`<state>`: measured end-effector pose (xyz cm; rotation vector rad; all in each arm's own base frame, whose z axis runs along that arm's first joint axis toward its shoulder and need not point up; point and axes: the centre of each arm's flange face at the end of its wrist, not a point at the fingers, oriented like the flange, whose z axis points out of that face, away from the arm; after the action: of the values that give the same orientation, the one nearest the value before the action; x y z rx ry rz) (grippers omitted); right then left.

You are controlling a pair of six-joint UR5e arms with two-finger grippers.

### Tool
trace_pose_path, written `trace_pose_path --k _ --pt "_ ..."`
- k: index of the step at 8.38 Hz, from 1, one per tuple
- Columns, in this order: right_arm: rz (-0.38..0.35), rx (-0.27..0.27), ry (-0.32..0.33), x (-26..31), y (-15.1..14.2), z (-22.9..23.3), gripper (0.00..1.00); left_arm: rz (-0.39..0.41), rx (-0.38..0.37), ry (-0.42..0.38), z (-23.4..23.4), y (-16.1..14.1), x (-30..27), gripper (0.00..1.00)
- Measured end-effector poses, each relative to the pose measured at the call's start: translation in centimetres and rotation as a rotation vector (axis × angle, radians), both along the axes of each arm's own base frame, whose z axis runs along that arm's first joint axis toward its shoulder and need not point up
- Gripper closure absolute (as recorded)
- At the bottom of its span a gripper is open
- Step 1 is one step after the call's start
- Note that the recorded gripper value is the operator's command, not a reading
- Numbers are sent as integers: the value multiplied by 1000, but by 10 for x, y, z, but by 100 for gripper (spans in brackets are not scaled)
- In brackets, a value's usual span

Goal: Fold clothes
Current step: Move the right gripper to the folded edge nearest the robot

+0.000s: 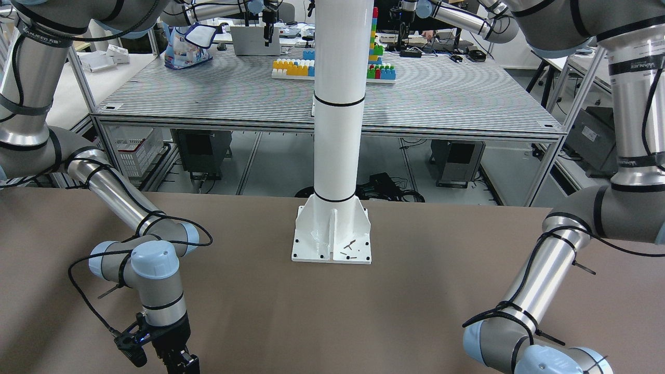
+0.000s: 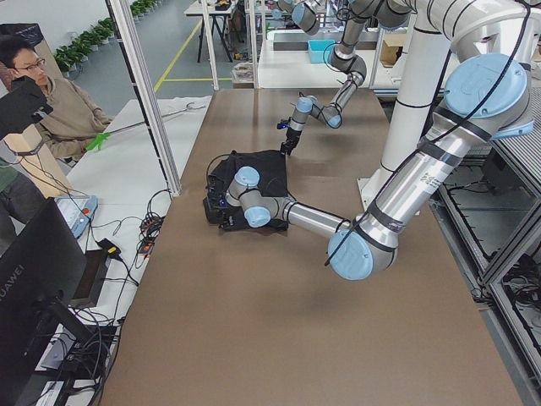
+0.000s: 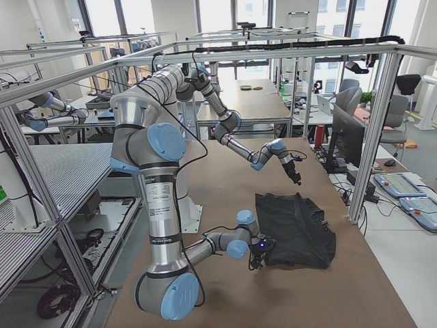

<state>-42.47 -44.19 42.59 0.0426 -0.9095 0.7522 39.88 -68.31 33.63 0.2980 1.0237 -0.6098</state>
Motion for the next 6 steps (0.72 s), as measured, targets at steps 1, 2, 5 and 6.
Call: trace_pose_path --k 1,2,5,6 --pt "0 -1 2 0 0 1 100 -2 0 -2 1 0 0 44" --pt "0 1 1 1 0 1 100 -2 1 -3 1 0 1 44" --pt "-6 14 -35 21 7 -26 100 -5 0 -3 1 1 2 44" --pt "-11 13 -49 33 18 -49 100 -12 1 -5 0 1 3 44"
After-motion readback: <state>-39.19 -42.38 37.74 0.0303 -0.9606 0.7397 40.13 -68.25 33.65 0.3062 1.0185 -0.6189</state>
